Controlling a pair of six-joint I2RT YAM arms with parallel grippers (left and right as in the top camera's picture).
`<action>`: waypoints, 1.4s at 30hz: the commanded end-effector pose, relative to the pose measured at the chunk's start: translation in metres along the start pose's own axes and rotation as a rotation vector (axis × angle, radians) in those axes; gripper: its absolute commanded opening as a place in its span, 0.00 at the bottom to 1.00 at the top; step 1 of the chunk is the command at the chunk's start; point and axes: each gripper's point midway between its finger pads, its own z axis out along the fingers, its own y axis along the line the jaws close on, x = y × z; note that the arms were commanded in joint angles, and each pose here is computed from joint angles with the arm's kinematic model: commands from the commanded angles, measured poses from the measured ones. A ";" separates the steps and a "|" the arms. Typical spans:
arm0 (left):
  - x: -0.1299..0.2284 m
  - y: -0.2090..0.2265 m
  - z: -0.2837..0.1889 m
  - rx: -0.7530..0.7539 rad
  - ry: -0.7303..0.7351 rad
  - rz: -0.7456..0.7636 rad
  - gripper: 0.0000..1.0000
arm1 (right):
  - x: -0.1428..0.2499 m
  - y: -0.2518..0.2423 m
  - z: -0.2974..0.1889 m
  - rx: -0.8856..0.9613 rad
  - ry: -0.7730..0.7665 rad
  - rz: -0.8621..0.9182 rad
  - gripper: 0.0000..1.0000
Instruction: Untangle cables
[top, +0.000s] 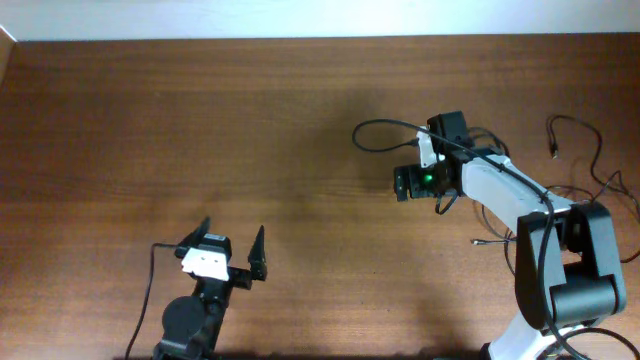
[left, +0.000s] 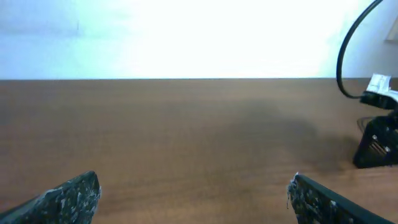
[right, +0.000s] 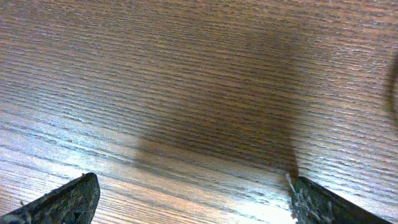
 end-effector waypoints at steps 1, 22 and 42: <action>-0.002 0.000 -0.001 0.015 -0.014 0.020 0.99 | 0.008 -0.002 0.005 0.004 0.024 0.016 0.98; -0.004 0.008 -0.001 -0.020 -0.018 0.085 0.99 | 0.008 -0.002 0.005 0.004 0.024 0.016 0.98; -0.004 0.008 -0.001 -0.021 -0.017 0.085 0.99 | 0.008 -0.002 0.005 0.004 0.024 0.016 0.98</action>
